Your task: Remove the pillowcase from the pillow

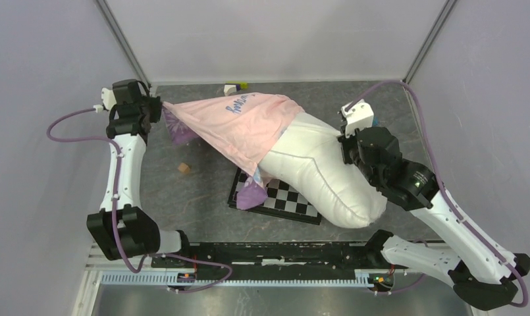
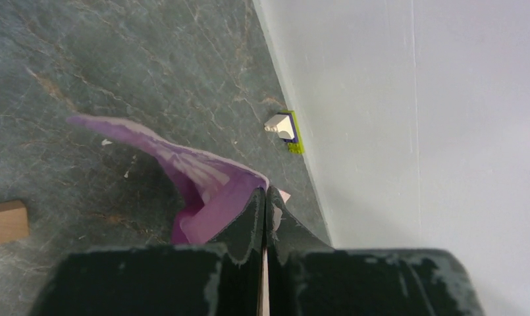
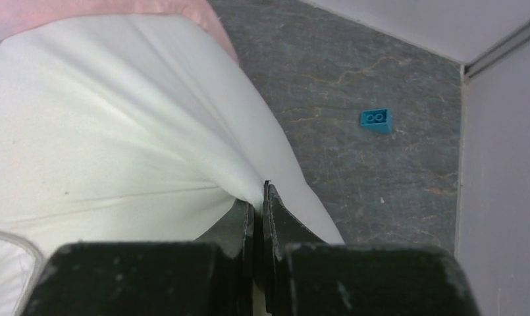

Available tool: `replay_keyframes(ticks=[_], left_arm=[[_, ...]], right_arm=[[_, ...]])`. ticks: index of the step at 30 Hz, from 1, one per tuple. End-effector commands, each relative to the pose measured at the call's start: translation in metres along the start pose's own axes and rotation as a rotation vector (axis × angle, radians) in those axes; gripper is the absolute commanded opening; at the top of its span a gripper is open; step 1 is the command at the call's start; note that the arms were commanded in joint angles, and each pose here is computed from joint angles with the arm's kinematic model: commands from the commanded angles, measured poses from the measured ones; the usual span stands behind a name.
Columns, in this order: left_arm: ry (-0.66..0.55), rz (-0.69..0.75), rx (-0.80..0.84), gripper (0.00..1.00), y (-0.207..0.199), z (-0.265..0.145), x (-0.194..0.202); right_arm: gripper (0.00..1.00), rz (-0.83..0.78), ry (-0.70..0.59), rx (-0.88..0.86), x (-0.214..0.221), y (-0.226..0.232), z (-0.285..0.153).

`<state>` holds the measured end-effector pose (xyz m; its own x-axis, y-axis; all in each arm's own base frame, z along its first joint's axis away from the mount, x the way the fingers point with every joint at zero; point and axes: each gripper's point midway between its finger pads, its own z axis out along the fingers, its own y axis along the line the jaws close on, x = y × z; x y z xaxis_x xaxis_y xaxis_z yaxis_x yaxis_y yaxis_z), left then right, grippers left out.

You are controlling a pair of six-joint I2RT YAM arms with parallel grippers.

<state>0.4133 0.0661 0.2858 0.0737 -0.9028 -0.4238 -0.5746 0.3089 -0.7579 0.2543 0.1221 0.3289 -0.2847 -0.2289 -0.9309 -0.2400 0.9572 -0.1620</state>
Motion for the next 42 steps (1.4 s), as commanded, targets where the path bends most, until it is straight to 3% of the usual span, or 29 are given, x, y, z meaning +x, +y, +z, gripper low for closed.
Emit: replay_keyframes(ticks=[1, 3, 6, 8, 11, 12, 17, 21, 26, 32, 34, 36, 39, 40, 42], left_arm=[[-0.097, 0.035, 0.145, 0.02, -0.026, -0.004, -0.029], [-0.066, 0.042, 0.195, 0.02, -0.033, -0.015, -0.014], [-0.014, 0.046, 0.252, 0.02, -0.043, -0.028, 0.006], [0.018, 0.046, 0.279, 0.02, -0.049, -0.034, 0.014], [0.039, 0.046, 0.306, 0.02, -0.055, -0.042, 0.018], [0.036, 0.048, 0.312, 0.02, -0.056, -0.045, 0.018], [0.019, 0.059, 0.319, 0.02, -0.058, -0.051, 0.013], [0.019, 0.063, 0.317, 0.02, -0.059, -0.052, 0.012], [0.013, 0.072, 0.301, 0.02, -0.057, -0.052, 0.011], [-0.001, 0.075, 0.292, 0.02, -0.058, -0.05, 0.007], [-0.009, 0.081, 0.285, 0.02, -0.059, -0.048, 0.005], [-0.028, 0.088, 0.274, 0.02, -0.059, -0.047, 0.001], [-0.061, 0.104, 0.253, 0.02, -0.06, -0.043, -0.008], [-0.075, 0.11, 0.25, 0.02, -0.062, -0.042, -0.012], [-0.108, 0.117, 0.229, 0.02, -0.063, -0.038, -0.024]], right_arm=[[0.1, -0.141, 0.047, -0.149, 0.024, 0.016, 0.001], [0.33, -0.168, 0.057, -0.304, 0.036, 0.045, 0.003], [0.48, -0.179, 0.06, -0.432, 0.036, 0.07, 0.003], [0.6, -0.188, 0.06, -0.476, 0.029, 0.078, 0.003], [0.92, -0.205, 0.046, -0.487, 0.013, 0.086, 0.002], [0.98, -0.217, 0.034, -0.488, 0.006, 0.091, 0.001], [0.98, -0.331, -0.011, -0.477, -0.032, 0.136, -0.009], [0.98, -0.479, 0.021, -0.435, -0.032, 0.18, -0.012], [0.98, -0.645, 0.129, -0.347, 0.011, 0.204, 0.002], [0.98, -0.772, 0.26, -0.2, 0.073, 0.192, 0.033], [0.91, -0.776, 0.316, -0.126, 0.089, 0.175, 0.043], [0.72, -0.765, 0.343, -0.113, 0.101, 0.163, 0.046], [0.17, -0.705, 0.339, -0.089, 0.107, 0.146, 0.042], [0.03, -0.685, 0.334, -0.062, 0.105, 0.135, 0.04], [0.0, -0.638, 0.315, 0.02, 0.095, 0.109, 0.038]])
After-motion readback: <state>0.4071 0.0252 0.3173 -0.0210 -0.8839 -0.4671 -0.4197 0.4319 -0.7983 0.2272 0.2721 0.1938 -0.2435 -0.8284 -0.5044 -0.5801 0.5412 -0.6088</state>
